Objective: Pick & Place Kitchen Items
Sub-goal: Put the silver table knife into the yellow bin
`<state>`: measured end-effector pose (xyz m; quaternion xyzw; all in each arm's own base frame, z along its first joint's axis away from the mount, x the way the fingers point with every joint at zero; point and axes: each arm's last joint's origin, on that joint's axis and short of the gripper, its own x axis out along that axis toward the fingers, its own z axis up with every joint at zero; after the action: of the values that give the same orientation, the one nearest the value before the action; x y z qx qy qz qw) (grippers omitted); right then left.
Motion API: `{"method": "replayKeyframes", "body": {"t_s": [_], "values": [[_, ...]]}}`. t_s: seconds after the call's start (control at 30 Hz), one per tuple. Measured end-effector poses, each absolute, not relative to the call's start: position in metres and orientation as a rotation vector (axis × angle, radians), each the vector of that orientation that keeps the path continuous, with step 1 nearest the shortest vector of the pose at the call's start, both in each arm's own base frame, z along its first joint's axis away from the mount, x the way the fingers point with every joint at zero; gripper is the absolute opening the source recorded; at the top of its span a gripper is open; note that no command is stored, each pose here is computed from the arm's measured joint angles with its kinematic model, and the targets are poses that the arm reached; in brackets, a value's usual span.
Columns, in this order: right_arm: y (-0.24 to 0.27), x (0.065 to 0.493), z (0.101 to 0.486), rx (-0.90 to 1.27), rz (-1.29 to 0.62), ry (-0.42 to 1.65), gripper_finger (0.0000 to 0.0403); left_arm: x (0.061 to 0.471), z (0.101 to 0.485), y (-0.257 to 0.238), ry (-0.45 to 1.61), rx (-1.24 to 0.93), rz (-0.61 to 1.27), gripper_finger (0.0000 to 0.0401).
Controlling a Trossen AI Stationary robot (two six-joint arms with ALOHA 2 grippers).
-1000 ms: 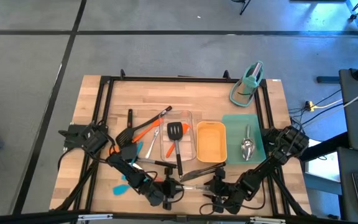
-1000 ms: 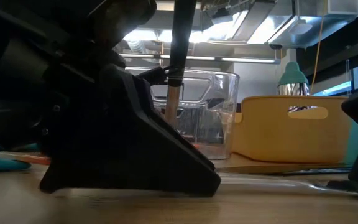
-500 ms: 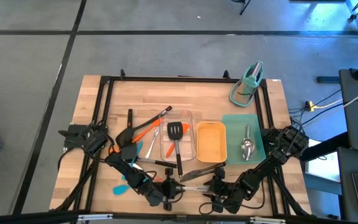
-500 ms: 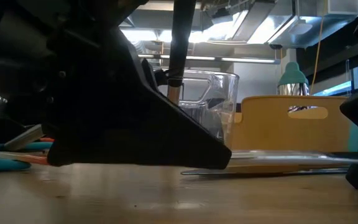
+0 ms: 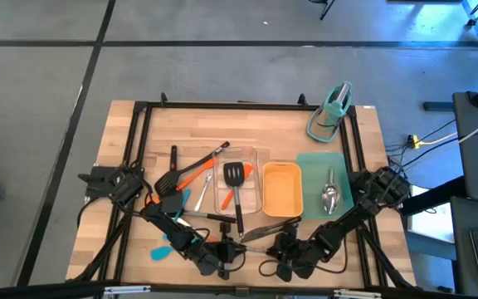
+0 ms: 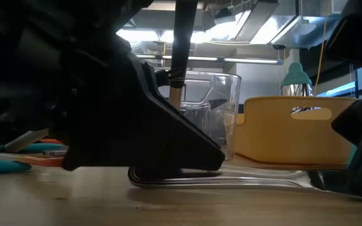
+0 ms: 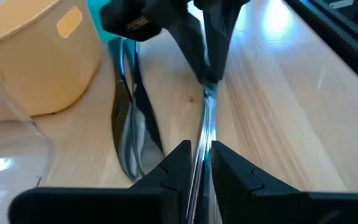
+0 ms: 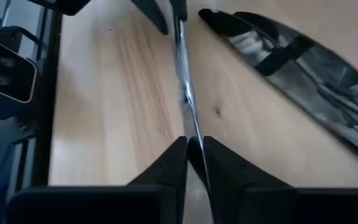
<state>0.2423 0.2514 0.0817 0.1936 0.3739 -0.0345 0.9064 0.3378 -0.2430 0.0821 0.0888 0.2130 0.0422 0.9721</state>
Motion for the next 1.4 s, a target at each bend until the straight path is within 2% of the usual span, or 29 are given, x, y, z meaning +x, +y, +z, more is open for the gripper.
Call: {"method": "replayKeyframes", "body": {"t_s": [0.2,0.33,0.5,0.67,0.8,0.97,1.17,1.4], "values": [[0.252,0.245,0.082,0.421,-0.035,0.799,0.0042,0.341,0.086,-0.245,0.443,0.215,0.080,0.0004],[0.252,0.244,0.082,0.417,-0.031,0.814,0.0023,0.341,0.089,-0.249,0.417,0.258,0.133,0.0004],[0.252,0.244,0.082,0.415,-0.030,0.817,0.0007,0.338,0.091,-0.253,0.391,0.270,0.192,0.0017],[0.252,0.244,0.082,0.408,-0.027,0.818,0.0004,0.345,0.091,-0.248,0.422,0.143,0.063,0.0034],[0.252,0.243,0.082,0.403,-0.028,0.825,0.0003,0.351,0.101,-0.244,0.418,0.069,0.003,0.0061],[0.251,0.245,0.083,0.386,-0.024,0.823,0.0003,0.351,0.114,-0.243,0.397,0.100,-0.009,0.0100],[0.264,0.255,0.098,0.269,-0.017,0.859,0.0003,0.352,0.117,-0.242,0.393,0.106,-0.017,0.0135],[0.278,0.259,0.122,0.132,-0.101,0.911,0.0001,0.344,0.131,-0.253,0.358,0.127,-0.061,0.0145]]}}
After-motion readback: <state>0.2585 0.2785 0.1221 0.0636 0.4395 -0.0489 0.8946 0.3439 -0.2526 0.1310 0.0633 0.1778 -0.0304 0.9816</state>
